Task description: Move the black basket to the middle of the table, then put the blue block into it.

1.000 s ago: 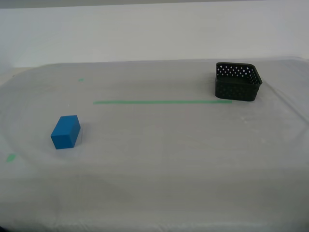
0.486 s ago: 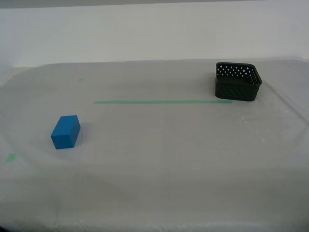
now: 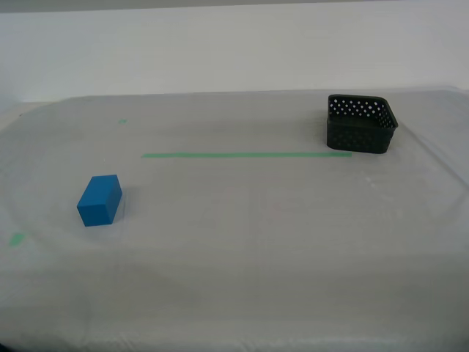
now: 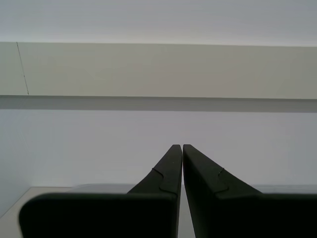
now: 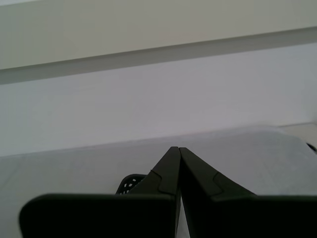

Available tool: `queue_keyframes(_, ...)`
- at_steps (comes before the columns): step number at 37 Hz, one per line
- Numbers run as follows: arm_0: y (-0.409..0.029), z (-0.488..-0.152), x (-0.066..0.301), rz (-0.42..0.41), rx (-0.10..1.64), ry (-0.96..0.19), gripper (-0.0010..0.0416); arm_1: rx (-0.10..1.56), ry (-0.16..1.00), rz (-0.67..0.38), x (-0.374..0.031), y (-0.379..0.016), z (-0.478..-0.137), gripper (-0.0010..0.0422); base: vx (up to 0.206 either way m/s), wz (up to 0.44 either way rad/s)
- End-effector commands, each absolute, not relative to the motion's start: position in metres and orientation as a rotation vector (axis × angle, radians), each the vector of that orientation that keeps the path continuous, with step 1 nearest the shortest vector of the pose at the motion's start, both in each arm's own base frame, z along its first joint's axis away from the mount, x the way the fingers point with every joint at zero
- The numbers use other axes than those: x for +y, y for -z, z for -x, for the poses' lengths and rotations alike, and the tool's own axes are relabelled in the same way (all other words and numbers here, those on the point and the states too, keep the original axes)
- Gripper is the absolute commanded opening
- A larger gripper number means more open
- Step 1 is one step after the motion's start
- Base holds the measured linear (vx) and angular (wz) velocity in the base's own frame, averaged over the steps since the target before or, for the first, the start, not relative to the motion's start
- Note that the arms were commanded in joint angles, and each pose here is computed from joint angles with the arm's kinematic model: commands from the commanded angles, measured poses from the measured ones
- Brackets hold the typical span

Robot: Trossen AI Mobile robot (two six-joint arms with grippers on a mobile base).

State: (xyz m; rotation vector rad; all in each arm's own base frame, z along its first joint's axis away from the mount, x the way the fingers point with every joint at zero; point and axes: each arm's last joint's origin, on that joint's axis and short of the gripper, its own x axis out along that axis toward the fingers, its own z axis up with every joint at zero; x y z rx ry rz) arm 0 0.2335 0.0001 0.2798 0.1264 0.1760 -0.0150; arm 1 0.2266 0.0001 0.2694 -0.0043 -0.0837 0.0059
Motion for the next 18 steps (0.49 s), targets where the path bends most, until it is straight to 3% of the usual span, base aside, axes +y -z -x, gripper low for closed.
queue_keyframes(1,-0.282,-0.234,0.000,-0.164,0.217,0.021,-0.0001,-0.090,-0.007,0.003,0.000,-0.270,-0.227,0.0000,0.000,0.000)
queue_keyframes(18,-0.303,-0.236,0.000,-0.233,0.399,0.051,-0.0001,-0.090,-0.007,0.003,0.000,-0.270,-0.227,0.0000,0.000,0.000)
